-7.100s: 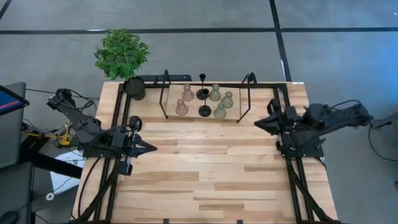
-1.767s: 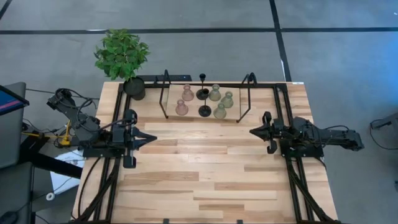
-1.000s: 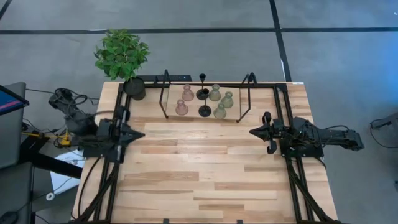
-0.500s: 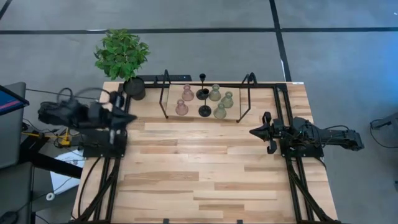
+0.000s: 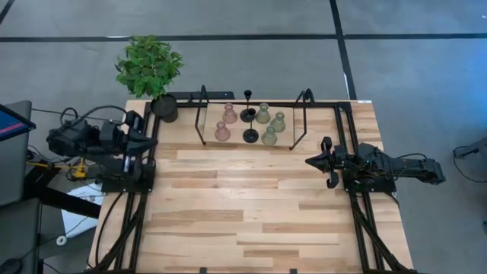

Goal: Pick & Place candle stick holders
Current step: Return to Home Position

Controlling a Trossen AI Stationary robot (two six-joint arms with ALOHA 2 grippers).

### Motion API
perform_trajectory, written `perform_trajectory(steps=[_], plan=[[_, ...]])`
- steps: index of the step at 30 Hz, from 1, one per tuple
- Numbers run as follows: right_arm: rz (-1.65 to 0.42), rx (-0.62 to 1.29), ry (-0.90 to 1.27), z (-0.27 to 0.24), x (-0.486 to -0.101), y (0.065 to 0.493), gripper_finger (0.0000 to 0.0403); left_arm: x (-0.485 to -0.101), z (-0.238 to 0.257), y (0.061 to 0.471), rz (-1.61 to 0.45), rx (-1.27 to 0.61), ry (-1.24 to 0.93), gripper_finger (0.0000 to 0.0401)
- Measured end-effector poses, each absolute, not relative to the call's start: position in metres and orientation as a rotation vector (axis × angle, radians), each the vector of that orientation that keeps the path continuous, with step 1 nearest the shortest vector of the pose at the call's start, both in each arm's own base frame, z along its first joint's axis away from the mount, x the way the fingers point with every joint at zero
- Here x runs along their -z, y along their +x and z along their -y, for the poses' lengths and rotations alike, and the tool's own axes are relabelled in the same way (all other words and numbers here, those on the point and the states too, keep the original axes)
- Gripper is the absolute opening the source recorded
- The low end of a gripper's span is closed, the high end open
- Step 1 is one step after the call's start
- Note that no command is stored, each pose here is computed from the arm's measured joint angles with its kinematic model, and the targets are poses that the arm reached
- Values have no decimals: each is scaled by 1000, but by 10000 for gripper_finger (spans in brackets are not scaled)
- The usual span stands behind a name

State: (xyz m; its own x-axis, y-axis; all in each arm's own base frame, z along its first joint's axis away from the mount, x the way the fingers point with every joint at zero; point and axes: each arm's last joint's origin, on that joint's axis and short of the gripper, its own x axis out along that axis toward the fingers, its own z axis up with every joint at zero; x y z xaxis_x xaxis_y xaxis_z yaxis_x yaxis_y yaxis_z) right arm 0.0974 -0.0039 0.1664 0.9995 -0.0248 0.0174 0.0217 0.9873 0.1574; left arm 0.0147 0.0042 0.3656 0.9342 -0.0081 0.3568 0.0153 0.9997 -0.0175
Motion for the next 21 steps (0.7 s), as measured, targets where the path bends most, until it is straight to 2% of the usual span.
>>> perform_trajectory(steps=[4,12,21], plan=[[19,23,158,4,-166,97,0,-366,-7,10,365,-33,-17,6],[19,23,158,4,-166,97,0,-364,-18,-24,476,38,-41,6],[15,24,158,4,-166,98,0,-336,-5,1,325,197,-29,6]])
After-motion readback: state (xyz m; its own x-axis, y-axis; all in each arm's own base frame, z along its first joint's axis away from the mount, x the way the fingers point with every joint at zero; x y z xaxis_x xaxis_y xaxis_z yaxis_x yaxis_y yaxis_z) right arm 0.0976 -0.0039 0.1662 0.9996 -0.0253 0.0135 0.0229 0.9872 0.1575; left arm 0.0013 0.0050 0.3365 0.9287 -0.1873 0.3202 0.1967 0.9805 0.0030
